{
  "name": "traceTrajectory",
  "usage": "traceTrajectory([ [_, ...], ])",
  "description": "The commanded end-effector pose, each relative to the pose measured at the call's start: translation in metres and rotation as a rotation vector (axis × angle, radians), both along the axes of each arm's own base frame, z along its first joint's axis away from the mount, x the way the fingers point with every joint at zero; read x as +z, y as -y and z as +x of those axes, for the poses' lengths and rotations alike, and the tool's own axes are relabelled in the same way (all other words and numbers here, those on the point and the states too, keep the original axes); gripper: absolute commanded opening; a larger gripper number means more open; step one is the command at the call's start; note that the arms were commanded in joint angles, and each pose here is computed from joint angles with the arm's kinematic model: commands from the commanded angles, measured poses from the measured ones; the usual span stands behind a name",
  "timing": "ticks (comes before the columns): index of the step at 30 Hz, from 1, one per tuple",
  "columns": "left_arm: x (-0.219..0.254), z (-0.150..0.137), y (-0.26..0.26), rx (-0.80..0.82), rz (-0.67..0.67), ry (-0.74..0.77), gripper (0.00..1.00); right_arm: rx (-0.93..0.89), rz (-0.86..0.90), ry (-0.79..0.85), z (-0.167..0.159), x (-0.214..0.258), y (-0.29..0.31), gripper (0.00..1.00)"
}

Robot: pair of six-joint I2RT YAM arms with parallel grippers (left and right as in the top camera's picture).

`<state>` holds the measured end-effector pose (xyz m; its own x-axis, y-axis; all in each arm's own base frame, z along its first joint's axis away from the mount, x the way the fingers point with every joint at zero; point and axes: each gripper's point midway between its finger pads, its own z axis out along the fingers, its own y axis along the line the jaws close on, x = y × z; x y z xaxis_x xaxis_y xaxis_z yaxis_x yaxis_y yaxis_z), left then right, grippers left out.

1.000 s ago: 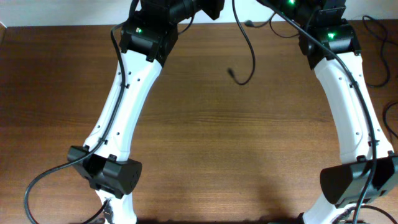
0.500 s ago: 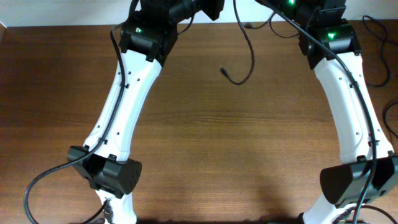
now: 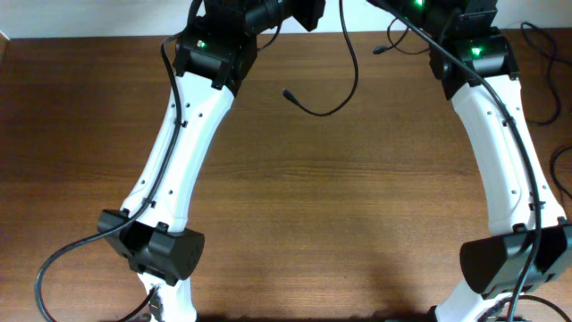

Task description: Untangle cables

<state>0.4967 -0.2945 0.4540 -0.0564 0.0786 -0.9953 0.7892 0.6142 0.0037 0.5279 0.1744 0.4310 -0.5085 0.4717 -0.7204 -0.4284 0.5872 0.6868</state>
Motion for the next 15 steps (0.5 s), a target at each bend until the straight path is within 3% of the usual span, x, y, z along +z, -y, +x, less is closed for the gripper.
traceTrajectory([
  [1, 0.035, -0.018, -0.006, -0.007, -0.023, 0.077, 0.0, 0.01, -0.005, 0.03, -0.004, 0.01, -0.002, 0.04],
  [6, 0.034, -0.003, -0.033, 0.048, -0.019, 0.071, 0.0, -0.027, -0.013, 0.004, 0.001, 0.004, 0.013, 0.04],
  [15, 0.03, 0.018, -0.136, 0.241, 0.008, -0.006, 0.0, -0.171, -0.035, -0.086, 0.016, -0.018, 0.094, 0.04],
])
